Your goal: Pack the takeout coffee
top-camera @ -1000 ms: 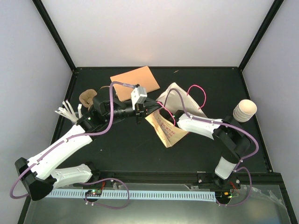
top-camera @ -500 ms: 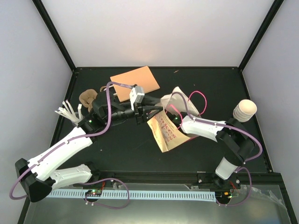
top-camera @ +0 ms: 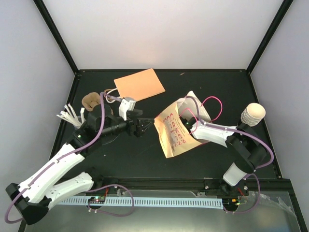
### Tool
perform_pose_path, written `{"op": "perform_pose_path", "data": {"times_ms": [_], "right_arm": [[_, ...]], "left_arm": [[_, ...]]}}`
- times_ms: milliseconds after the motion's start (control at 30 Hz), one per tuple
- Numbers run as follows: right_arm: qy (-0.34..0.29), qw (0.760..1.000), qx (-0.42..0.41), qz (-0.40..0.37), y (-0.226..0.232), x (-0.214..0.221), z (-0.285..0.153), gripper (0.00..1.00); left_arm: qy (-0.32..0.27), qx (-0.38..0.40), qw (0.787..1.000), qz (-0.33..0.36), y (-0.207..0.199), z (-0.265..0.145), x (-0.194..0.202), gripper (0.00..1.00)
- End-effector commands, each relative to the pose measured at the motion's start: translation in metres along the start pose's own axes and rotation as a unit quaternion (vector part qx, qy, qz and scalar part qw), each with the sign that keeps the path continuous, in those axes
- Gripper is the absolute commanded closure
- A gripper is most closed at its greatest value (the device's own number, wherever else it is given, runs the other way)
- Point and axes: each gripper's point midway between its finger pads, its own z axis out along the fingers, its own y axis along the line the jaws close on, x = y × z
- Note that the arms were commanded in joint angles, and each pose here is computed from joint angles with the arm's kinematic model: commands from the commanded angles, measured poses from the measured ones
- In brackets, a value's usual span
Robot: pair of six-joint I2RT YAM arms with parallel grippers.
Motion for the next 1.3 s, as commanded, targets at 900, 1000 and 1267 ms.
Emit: {"op": "perform_pose_path", "data": {"times_ms": [900, 1000, 1267], "right_arm": [[-0.027, 0.997, -0.071, 0.004, 0.020, 0.000, 0.000, 0.99], [-0.036, 0.995, -0.088, 0.002, 0.026, -0.003, -0.002, 0.99], [-0.047, 0.991, -0.127, 0.003, 0.038, -0.007, -0.004, 0.99]], "left_arm": [[0.088, 0.037, 0.973, -0.212, 0.137, 0.083, 0.133, 0.46], [0.090, 0.042, 0.972, -0.213, 0.140, 0.084, 0.134, 0.56], [0.090, 0.063, 0.972, -0.209, 0.137, 0.087, 0.132, 0.85]]}}
